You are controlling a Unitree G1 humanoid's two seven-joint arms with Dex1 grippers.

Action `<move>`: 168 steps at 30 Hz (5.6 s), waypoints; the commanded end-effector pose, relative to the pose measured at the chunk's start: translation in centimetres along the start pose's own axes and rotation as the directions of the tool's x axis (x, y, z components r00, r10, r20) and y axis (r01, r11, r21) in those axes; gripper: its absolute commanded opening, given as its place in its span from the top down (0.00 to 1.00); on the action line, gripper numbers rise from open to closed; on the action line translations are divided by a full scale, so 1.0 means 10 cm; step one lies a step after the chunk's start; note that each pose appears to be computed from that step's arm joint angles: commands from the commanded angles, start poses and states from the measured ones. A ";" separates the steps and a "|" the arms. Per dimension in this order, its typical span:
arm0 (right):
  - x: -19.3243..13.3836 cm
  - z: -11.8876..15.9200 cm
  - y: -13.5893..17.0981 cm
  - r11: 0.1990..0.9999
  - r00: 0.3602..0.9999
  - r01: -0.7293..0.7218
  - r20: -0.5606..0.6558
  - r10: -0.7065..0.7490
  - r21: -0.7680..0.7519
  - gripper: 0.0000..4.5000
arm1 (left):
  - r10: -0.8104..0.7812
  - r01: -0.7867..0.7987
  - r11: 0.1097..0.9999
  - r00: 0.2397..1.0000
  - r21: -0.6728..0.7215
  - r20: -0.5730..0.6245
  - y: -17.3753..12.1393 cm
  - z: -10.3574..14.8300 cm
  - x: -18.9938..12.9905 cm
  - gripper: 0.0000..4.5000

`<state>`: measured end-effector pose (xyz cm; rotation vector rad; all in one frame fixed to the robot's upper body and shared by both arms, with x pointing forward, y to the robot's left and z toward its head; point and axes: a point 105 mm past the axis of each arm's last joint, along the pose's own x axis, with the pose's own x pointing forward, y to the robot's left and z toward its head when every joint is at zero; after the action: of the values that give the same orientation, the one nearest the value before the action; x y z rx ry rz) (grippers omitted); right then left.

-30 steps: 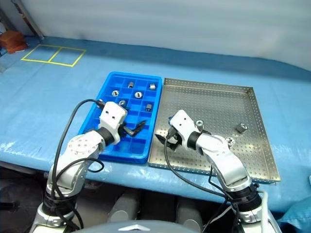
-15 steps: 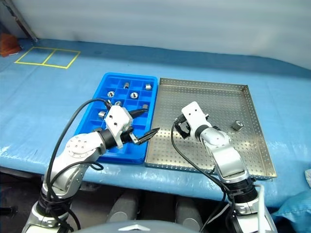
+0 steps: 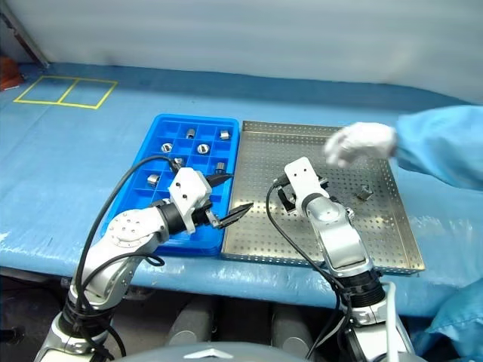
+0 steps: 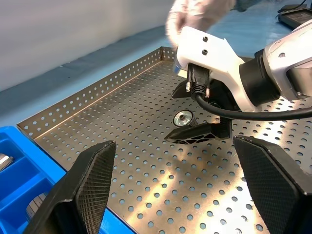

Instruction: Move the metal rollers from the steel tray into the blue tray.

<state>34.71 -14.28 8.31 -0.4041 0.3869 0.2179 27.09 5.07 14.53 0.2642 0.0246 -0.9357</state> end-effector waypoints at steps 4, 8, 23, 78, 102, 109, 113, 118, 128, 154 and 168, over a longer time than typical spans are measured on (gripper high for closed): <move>0.01 0.06 -0.06 1.000 1.000 0.028 -0.003 -0.028 -0.006 0.00 | -0.008 0.007 1.000 0.999 0.021 0.041 -0.03 0.08 -0.01 0.07; 0.03 0.02 -0.04 1.000 0.999 0.024 -0.021 -0.024 -0.005 0.00 | -0.004 0.003 1.000 0.999 0.021 0.040 -0.04 0.07 -0.01 0.07; -0.05 0.13 0.09 0.996 0.996 -0.080 0.038 0.078 0.048 0.00 | 0.088 -0.087 0.995 0.996 0.049 -0.015 0.15 -0.02 -0.05 0.07; -0.18 0.42 1.00 0.824 0.794 -0.566 0.292 0.533 0.038 0.40 | 0.150 -0.154 0.988 0.973 -0.012 -0.177 0.24 -0.43 -0.26 0.06; -0.01 0.36 1.24 0.764 0.737 -0.645 0.273 0.618 0.011 0.71 | 0.191 -0.195 0.981 0.958 0.001 -0.213 0.25 -0.46 -0.41 0.06; -0.09 0.37 0.81 0.852 0.814 -0.522 0.282 0.507 -0.025 0.71 | 0.117 -0.123 0.992 0.976 -0.022 -0.181 0.14 -0.40 -0.23 0.06; -0.20 0.46 0.60 0.904 0.860 -0.426 0.305 0.410 -0.014 0.71 | 0.101 -0.104 0.995 0.977 -0.009 -0.188 0.17 -0.41 -0.19 0.06; -0.34 0.73 0.79 0.862 0.794 -0.504 0.360 0.490 -0.063 0.71 | 0.143 -0.143 0.990 0.974 0.011 -0.176 0.27 -0.36 -0.34 0.06; -0.05 0.96 0.95 0.827 0.753 -0.550 0.359 0.552 -0.119 0.71 | 0.302 -0.312 0.949 0.939 -0.039 -0.162 0.25 -0.37 -0.63 0.06; 0.25 0.96 1.24 0.769 0.714 -0.634 0.315 0.625 -0.087 0.63 | 0.326 -0.341 0.939 0.925 -0.046 -0.194 0.15 -0.43 -0.67 0.06; -0.10 0.90 0.60 0.902 0.821 -0.413 0.377 0.428 -0.126 0.28 | 0.238 -0.244 0.966 0.968 -0.085 -0.080 0.13 -0.27 -0.31 0.06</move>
<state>35.30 -3.89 12.41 -0.2864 0.1130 0.7866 26.42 9.79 11.94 0.2139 0.1422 -0.6403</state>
